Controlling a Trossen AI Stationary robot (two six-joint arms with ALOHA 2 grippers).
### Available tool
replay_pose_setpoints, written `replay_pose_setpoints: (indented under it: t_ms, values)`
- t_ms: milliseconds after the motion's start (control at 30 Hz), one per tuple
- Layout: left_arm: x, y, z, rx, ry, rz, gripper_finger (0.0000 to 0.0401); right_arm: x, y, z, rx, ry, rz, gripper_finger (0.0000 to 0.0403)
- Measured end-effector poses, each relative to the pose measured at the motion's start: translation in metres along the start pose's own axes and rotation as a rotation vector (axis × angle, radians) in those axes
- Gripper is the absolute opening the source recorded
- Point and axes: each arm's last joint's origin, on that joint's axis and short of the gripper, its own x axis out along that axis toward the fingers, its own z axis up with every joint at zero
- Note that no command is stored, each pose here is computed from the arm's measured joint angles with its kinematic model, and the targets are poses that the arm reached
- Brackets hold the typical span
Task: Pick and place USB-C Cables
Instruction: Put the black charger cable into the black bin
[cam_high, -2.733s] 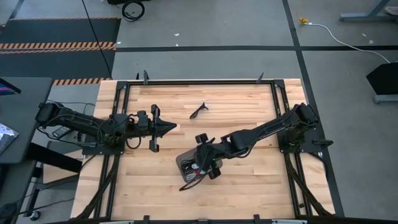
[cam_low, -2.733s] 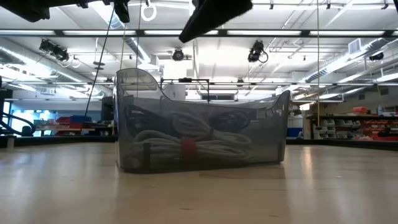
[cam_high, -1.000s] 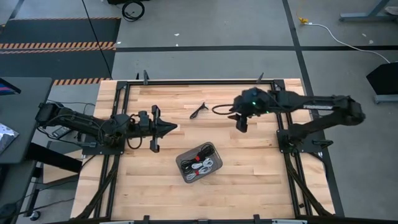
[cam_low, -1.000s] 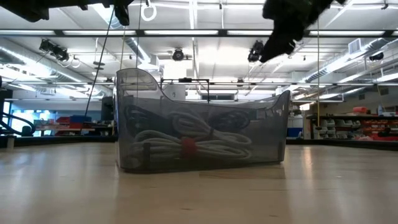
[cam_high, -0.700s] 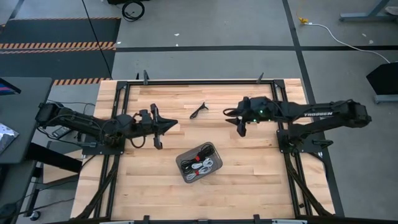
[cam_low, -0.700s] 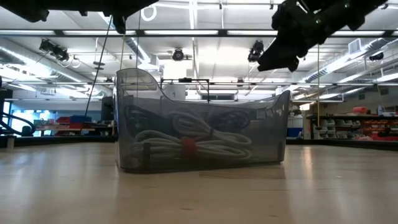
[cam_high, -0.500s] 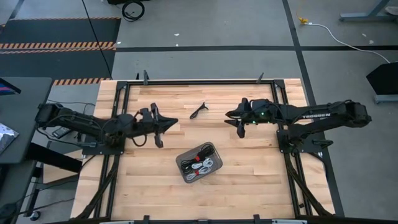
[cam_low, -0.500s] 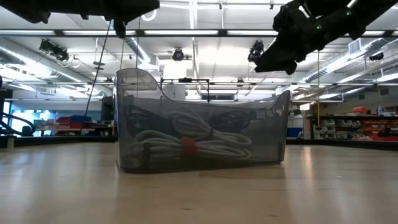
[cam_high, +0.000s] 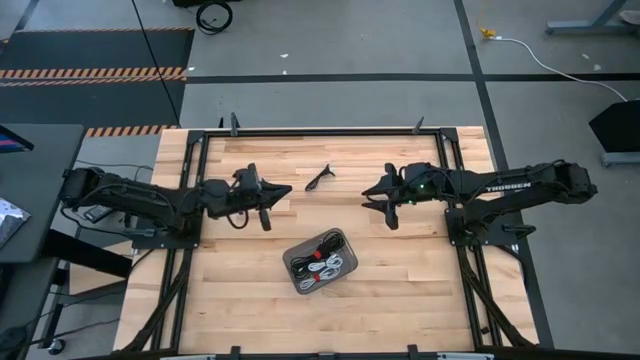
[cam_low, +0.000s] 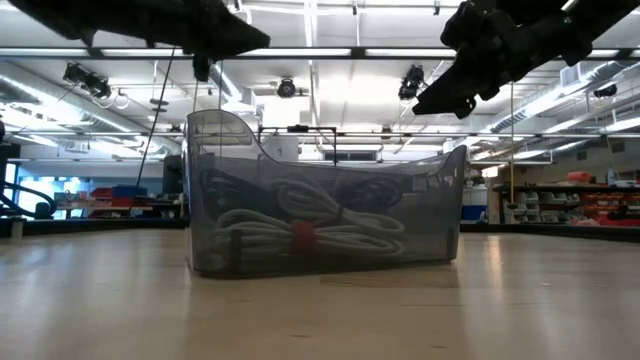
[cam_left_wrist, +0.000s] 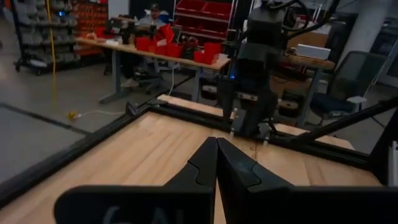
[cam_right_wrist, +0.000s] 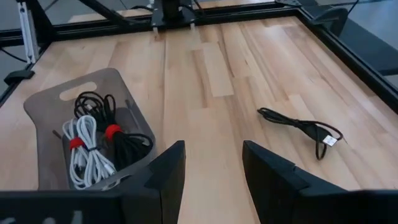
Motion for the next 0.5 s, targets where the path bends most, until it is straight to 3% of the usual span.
replay_pose_setpoints:
  t_ms: [233, 333, 500]
  values:
    - [0.031, -0.007, -0.003, 0.06, 0.118, 0.082, 0.0045, -0.001, 0.0, -0.002, -0.021, 0.028, -0.001, 0.0166]
    - [0.045, -0.004, -0.007, 0.046, 0.158, 0.132, 0.007, -0.006, 0.0, -0.007, -0.015, 0.11, -0.017, 0.0166]
    - [0.06, -0.001, -0.006, 0.028, 0.164, 0.166, 0.0108, -0.022, 0.0, -0.004, 0.024, 0.132, -0.041, 0.0166]
